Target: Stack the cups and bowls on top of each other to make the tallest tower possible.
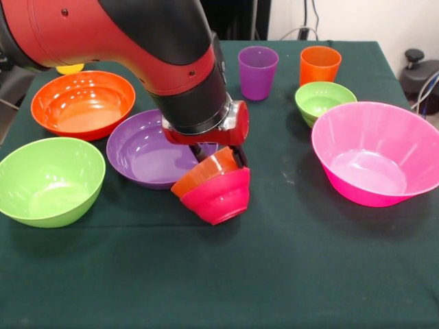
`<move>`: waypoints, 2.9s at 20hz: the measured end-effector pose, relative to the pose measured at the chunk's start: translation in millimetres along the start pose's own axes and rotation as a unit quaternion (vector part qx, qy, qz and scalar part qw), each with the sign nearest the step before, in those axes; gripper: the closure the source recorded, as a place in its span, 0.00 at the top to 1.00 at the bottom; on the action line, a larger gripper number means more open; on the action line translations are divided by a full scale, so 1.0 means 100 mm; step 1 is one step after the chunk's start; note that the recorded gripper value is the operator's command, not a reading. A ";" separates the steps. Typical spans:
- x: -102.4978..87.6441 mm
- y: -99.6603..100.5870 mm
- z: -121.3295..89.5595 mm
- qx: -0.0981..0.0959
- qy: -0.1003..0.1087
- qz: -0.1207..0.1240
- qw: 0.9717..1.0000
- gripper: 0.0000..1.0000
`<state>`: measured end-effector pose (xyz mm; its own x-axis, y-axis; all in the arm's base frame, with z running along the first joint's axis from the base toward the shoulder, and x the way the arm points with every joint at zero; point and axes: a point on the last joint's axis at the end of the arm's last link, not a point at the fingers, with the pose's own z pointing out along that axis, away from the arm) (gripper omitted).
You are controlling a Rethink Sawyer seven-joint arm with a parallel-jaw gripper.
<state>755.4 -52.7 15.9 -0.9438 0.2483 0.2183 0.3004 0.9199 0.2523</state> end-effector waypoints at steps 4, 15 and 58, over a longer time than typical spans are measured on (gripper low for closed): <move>-0.05 0.06 0.04 -0.007 -0.001 0.003 1.000 1.00; -0.20 0.28 0.32 -0.021 -0.004 0.007 1.000 1.00; -0.42 0.01 0.39 0.003 -0.025 0.031 0.999 1.00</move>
<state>790.4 -50.6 -29.7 -0.9295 0.3190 0.1852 0.3569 0.9045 0.2335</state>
